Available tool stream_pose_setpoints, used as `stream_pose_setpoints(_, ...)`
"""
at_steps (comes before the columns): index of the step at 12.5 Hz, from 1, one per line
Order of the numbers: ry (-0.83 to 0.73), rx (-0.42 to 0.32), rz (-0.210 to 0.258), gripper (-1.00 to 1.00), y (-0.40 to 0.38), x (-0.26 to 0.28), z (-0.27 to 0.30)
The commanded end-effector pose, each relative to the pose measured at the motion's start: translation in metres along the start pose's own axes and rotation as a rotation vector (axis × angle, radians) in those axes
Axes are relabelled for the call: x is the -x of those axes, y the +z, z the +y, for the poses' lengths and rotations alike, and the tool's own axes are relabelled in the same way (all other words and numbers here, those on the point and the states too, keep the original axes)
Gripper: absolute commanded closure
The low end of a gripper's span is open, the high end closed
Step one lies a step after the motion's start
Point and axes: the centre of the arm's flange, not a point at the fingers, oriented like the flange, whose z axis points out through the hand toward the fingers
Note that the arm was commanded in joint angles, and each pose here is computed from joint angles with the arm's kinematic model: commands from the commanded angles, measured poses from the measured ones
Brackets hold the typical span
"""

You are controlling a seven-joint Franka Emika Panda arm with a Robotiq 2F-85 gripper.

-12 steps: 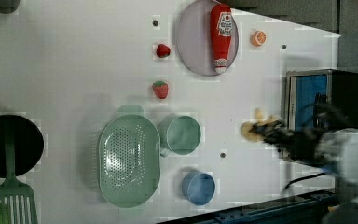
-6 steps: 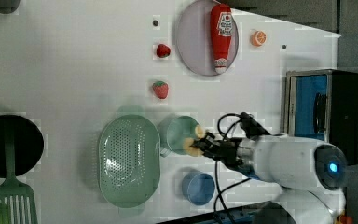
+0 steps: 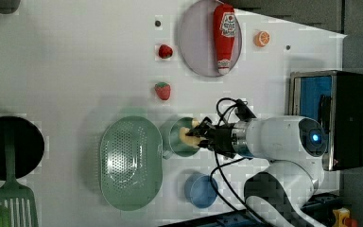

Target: Pick Banana and place it in mug.

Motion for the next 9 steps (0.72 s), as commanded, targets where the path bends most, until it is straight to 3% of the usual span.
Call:
stream_pose_setpoints(1,0.024,-0.039,0.024,-0.52,-0.019,0.006,-0.01)
stream_pose_setpoints(3,0.025,-0.044,0.026,-1.0,-0.019,0.006,-0.01)
stream_pose_setpoints(9,0.102,-0.058,0.078,-1.0,-0.098,-0.035,0.007)
